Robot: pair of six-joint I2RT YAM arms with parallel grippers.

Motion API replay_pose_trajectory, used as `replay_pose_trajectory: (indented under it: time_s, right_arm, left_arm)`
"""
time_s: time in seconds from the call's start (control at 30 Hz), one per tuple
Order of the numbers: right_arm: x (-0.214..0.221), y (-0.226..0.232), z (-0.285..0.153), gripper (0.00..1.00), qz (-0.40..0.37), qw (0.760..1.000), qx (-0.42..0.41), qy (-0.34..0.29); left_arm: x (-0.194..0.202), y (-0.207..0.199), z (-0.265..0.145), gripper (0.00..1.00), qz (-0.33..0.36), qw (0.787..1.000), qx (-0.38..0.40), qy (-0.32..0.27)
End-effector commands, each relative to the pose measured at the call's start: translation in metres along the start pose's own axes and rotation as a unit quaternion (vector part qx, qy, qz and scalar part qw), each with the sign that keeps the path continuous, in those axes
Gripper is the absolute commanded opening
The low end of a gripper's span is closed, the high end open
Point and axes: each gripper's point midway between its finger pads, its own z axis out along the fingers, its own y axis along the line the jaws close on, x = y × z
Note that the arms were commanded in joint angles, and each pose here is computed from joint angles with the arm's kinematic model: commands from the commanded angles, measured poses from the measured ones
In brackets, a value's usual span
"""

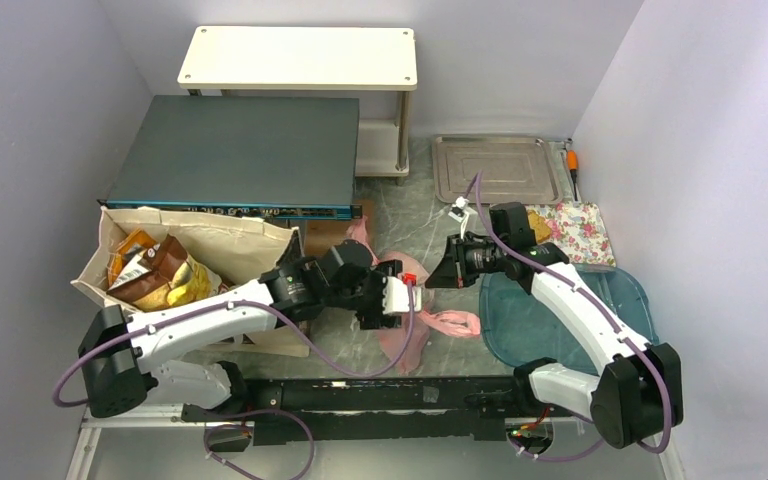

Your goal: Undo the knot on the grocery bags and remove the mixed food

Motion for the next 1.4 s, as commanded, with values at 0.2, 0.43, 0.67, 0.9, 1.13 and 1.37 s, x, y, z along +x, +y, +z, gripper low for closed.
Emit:
replay_pose_trajectory:
  time_s: [0.2, 0.43, 0.67, 0.9, 1.13, 1.37]
  right_arm:
    - [0.000, 0.007, 0.002, 0.12, -0.023, 1.000, -0.006, -0.010]
    - [0.012, 0.006, 0.013, 0.84, -0.037, 0.999, -0.008, -0.001]
    - [0.015, -0.001, 0.037, 0.87, -0.074, 0.997, 0.005, 0.019]
    - [0.003, -0.005, 0.049, 0.25, -0.077, 0.997, 0.003, 0.013]
    - [-0.006, 0.014, 0.035, 0.00, -0.073, 0.997, -0.006, -0.021]
    - [-0.008, 0.025, 0.032, 0.00, -0.033, 0.999, -0.023, -0.025]
  left_arm:
    - [0.017, -0.025, 0.021, 0.47, -0.039, 0.998, -0.017, 0.054]
    - [0.010, -0.009, 0.018, 0.25, -0.024, 0.997, -0.058, 0.035]
    - [-0.004, -0.010, 0.016, 0.25, -0.007, 0.999, -0.053, -0.001]
    - [-0.001, -0.009, 0.008, 0.28, -0.003, 0.998, -0.055, 0.002]
    - [0.013, 0.004, 0.000, 0.73, -0.054, 0.993, -0.093, 0.045]
    - [0.015, 0.006, 0.024, 0.73, -0.074, 0.991, -0.098, 0.057]
